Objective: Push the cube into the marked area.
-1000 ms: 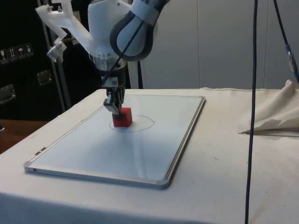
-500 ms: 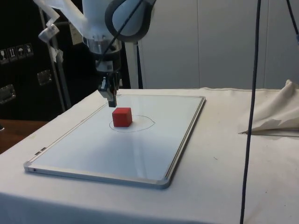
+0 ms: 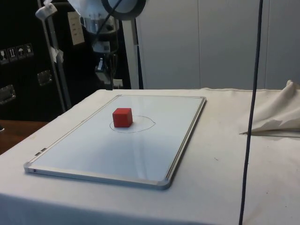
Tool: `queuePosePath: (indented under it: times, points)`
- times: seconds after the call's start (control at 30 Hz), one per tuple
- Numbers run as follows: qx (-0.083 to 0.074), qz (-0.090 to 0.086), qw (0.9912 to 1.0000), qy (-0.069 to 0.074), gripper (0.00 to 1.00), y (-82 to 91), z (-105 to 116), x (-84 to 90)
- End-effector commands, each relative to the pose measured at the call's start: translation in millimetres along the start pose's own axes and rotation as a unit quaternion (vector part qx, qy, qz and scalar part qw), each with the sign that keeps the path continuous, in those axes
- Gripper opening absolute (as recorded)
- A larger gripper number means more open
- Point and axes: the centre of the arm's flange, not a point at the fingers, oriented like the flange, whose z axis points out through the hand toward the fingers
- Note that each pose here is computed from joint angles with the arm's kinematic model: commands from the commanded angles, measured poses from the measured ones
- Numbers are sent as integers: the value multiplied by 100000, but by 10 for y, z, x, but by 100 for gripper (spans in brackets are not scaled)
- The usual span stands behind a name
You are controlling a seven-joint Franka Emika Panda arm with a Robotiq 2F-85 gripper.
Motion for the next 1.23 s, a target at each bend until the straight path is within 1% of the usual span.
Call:
queuePosePath:
  times: [0.0, 0.03, 0.13, 0.17, 0.3, 0.33, 0.37, 0.47, 0.57, 0.6, 0.63, 0.7, 0.87, 0.9, 0.93, 1.03, 1.1, 1.2]
  points:
    - [0, 0, 100000, 0, 0, 0, 0, 0]
    - [128, 356, 99998, -416, 0, 54, -77, 8]
    - [13, 932, 99994, -568, 0, 108, -165, 26]
    - [52, 1301, 99989, -702, 0, 138, -226, 31]
    - [197, 2077, 99974, -867, 0, 193, -322, 35]
    - [-138, 1758, 99983, -584, 0, 176, -297, 40]
    - [255, 2339, 99968, -888, 0, 211, -351, 38]
    - [491, 2983, 99949, -1035, 0, 248, -420, 41]
    - [967, 3847, 99911, -1420, 0, 267, -492, 39]
    - [1094, 3966, 99905, -1469, 0, 262, -505, 39]
    - [668, 3650, 99924, -1208, 0, 267, -489, 47]
    - [1673, 4721, 99858, -1801, 0, 271, -533, 22]
    - [2650, 5740, 99771, -2390, 0, 271, -567, 1]
    - [2286, 5416, 99803, -2173, 0, 272, -558, 17]
    - [2915, 5966, 99749, -2447, 0, 270, -569, 1]
    - [3715, 6603, 99678, -2625, 0, 280, -559, 5]
    - [3932, 6741, 99660, -2631, 0, 284, -557, 7]
    - [3765, 6715, 99671, -2529, 0, 286, -559, 9]
